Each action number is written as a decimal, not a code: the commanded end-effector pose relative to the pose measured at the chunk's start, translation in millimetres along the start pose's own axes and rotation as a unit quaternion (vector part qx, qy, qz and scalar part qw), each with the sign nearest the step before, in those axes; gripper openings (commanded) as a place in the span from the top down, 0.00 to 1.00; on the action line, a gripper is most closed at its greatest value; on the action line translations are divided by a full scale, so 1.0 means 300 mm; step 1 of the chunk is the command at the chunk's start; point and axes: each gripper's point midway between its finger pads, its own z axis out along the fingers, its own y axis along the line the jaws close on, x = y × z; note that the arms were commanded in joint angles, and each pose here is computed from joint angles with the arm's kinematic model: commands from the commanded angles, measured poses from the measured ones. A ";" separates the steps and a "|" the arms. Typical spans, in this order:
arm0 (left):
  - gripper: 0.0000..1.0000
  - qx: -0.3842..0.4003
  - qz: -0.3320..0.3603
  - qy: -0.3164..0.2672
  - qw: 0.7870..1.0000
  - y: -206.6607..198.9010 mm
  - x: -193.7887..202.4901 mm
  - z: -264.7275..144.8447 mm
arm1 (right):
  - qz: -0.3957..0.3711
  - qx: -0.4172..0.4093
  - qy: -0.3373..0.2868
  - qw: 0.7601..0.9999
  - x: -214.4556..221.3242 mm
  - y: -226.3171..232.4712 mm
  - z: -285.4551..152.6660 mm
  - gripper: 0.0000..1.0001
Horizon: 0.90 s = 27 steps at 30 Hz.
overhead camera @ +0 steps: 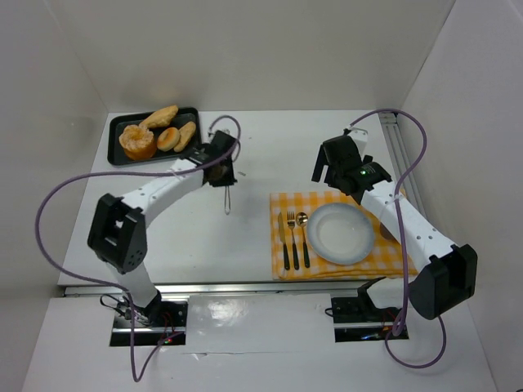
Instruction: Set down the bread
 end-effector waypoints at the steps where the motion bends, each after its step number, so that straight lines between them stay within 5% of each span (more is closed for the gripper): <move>1: 0.84 0.051 -0.015 -0.054 0.997 0.070 -0.206 -0.173 | 0.019 -0.018 -0.034 0.999 -0.073 0.019 -0.024 0.01; 6: 0.75 -0.023 -0.034 -0.032 0.999 0.283 -0.274 -0.205 | 0.014 -0.025 -0.030 0.999 -0.068 0.033 -0.017 0.01; 13: 0.41 -0.056 -0.037 -0.061 0.996 0.356 -0.402 -0.240 | 0.014 -0.034 -0.035 0.999 -0.090 0.050 -0.020 0.01; 27: 0.39 -0.113 -0.047 -0.072 0.990 0.460 -0.508 -0.163 | 0.007 -0.027 -0.024 0.999 -0.075 0.054 0.004 0.01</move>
